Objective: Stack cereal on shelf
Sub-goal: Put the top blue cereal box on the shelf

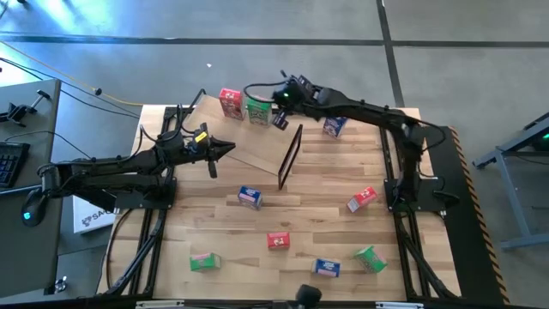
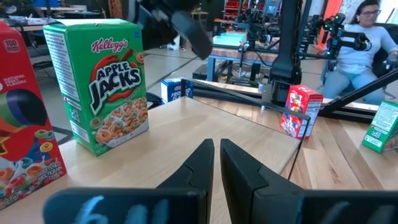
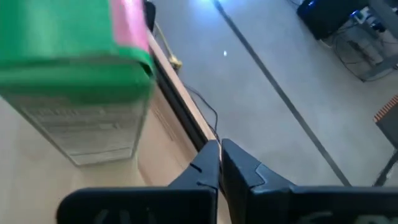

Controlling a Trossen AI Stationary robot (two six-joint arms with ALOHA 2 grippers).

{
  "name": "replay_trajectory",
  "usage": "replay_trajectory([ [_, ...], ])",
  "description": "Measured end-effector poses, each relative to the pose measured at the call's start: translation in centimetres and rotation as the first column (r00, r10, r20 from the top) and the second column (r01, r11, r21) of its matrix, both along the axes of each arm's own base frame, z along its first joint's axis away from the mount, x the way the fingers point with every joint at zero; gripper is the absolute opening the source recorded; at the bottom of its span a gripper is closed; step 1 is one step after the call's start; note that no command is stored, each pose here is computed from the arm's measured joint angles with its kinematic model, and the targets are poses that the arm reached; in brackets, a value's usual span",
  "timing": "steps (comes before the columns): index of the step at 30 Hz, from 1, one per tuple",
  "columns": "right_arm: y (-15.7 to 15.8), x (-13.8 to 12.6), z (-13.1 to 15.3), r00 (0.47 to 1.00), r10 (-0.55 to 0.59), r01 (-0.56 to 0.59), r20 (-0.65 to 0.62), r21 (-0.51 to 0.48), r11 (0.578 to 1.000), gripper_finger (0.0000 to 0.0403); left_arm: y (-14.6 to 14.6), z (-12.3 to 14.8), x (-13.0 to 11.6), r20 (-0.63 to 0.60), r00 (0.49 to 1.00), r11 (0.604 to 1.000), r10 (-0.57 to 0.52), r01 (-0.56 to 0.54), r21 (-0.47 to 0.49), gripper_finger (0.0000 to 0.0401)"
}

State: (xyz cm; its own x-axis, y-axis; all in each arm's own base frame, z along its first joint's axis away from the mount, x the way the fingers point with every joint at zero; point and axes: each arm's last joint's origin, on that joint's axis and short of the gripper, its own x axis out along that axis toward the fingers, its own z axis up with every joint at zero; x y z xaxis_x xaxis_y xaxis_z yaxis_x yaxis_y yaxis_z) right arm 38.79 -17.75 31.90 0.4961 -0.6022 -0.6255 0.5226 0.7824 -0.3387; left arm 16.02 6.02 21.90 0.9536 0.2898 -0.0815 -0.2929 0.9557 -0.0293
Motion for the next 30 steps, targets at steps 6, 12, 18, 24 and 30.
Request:
replay_trajectory([
  [6,1.4,-5.2,1.4,0.992,-0.042,0.046,0.120,-0.025,0.999,0.0000,0.0,0.0,0.0,0.004,1.000,1.000,0.000,0.000,0.004,0.0019],
  [12,3.0,-10.8,3.6,0.984,-0.092,0.092,0.153,0.004,0.996,0.0000,0.0,0.0,0.0,0.002,1.000,1.000,0.000,0.000,0.007,0.0019],
  [18,3.3,-14.8,3.4,0.992,-0.116,0.105,0.056,0.171,0.980,0.0012,0.0,0.0,0.0,0.003,1.000,1.000,0.001,-0.001,0.003,0.0019],
  [24,3.0,-15.9,1.0,0.982,-0.102,0.147,-0.158,0.309,0.939,0.0105,0.0,0.0,0.0,0.003,1.000,1.000,0.002,-0.002,0.002,0.0019],
  [30,2.1,-15.6,-0.7,0.969,-0.088,0.175,-0.233,0.383,0.907,0.0227,0.0,0.0,0.0,0.003,1.000,1.000,0.002,-0.002,0.002,0.0019],
])
